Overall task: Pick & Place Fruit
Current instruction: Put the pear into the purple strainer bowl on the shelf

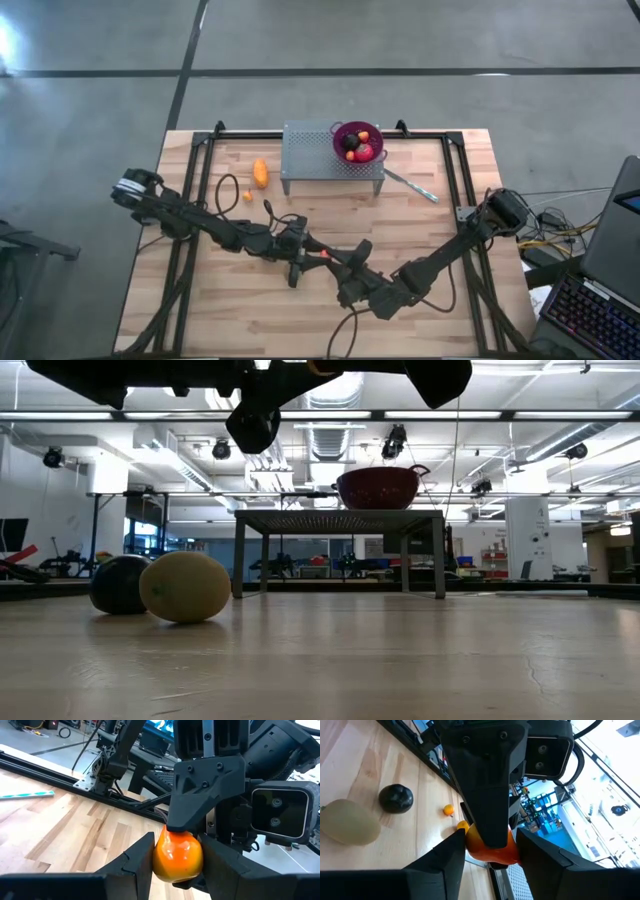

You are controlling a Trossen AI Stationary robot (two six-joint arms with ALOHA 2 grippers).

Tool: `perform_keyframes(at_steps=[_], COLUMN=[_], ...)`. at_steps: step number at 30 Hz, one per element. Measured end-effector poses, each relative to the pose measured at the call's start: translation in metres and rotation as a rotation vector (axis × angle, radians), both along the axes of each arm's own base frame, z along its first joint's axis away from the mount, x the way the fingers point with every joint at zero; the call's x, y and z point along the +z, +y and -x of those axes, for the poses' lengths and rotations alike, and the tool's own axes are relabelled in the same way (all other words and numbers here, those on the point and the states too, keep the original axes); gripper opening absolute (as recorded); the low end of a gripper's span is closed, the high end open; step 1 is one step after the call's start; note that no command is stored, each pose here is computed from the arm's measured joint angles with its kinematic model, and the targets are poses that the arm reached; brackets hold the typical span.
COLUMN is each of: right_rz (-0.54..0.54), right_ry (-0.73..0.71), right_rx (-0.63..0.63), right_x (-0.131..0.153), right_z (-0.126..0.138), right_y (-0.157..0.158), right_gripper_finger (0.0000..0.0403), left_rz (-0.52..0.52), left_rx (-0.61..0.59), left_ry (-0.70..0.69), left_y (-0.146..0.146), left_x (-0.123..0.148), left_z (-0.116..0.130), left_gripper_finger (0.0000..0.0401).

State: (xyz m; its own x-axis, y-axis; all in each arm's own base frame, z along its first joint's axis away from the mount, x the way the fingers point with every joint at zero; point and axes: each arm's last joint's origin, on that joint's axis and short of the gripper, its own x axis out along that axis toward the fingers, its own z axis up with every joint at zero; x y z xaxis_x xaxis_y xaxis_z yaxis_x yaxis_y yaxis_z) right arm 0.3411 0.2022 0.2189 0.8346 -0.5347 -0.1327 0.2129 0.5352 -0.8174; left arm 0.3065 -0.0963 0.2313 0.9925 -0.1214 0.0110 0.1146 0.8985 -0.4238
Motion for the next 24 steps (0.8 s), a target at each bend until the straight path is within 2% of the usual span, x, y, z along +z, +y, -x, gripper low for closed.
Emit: perform_keyframes(at_steps=[6,14,24], right_rz=[0.001,-0.002,-0.002], right_ry=[0.001,-0.001,-0.001], right_rx=[0.000,-0.001,-0.001], right_x=[-0.0001,-0.0001,-0.0001], right_z=[0.0000,0.0000,0.0001], right_y=[0.0000,0.0000,0.0000], right_gripper_finger=[0.0155,0.0166,0.0150], left_rz=[0.000,0.000,-0.001], left_rx=[0.000,-0.001,-0.002], left_ry=[0.000,-0.001,-0.001], left_y=[0.0000,0.0000,-0.0002], left_x=[0.0000,0.0001,0.0001], left_z=[0.0000,0.0000,0.0000], left_gripper_finger=[0.0147,0.0147,0.0147])
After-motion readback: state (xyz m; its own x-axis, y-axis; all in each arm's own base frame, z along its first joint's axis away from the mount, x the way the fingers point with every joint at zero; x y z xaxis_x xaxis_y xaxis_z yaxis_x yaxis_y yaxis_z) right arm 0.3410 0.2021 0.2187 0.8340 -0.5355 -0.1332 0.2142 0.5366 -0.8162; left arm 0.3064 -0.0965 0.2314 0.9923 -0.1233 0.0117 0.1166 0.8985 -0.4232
